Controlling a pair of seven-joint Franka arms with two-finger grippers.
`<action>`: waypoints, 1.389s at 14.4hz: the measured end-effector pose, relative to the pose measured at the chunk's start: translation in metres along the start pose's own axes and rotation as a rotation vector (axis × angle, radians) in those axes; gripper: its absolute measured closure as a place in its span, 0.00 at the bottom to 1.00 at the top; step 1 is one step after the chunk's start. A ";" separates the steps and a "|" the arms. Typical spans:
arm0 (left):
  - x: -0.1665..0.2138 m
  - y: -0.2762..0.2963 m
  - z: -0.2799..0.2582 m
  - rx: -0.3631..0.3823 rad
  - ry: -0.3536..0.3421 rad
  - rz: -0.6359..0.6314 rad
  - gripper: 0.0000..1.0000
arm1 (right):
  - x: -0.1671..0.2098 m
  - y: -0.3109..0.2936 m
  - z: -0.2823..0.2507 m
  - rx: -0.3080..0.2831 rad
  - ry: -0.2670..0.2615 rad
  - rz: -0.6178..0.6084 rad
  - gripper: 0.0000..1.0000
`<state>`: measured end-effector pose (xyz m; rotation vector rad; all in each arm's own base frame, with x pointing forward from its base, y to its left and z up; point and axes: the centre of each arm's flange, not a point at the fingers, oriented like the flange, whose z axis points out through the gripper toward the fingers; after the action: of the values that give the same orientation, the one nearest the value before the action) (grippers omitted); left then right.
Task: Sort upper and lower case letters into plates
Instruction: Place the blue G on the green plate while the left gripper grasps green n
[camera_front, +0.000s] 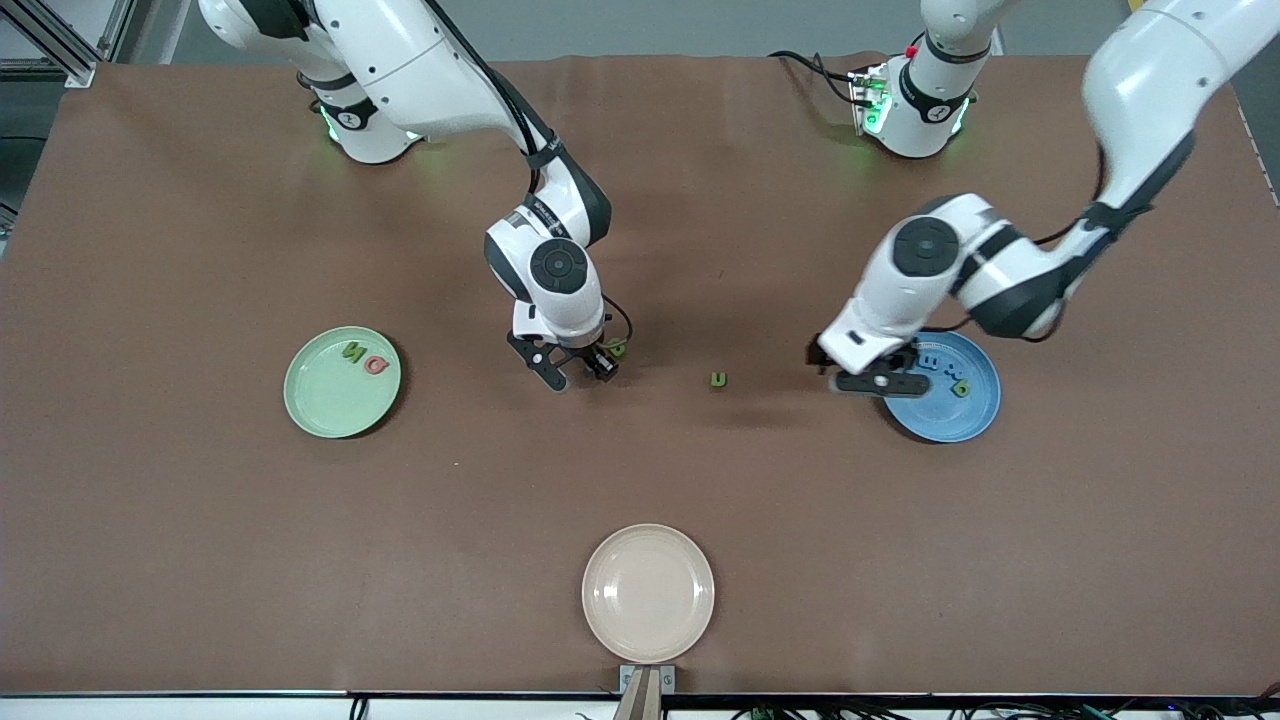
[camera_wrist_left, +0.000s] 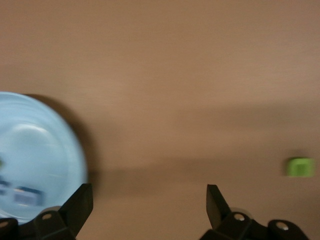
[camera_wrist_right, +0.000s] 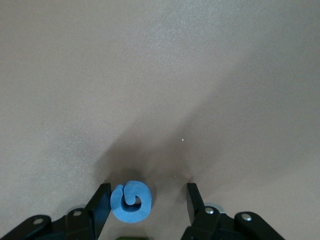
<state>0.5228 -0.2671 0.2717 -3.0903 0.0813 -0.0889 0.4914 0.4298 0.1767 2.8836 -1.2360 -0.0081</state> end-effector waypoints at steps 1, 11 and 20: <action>-0.002 0.027 0.003 0.002 -0.005 -0.021 0.00 | 0.000 0.000 0.000 0.002 0.001 -0.001 0.34; -0.007 0.164 0.046 -0.029 -0.067 -0.084 0.00 | 0.004 -0.004 -0.004 0.010 0.022 -0.009 0.66; 0.001 0.155 0.074 -0.057 -0.076 -0.100 0.28 | 0.179 0.084 -0.059 -0.054 0.015 -0.214 0.66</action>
<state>0.5207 -0.4187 0.1897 -3.1496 -0.0744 0.0284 0.5545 0.2420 0.2357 2.9469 -0.9040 -0.0207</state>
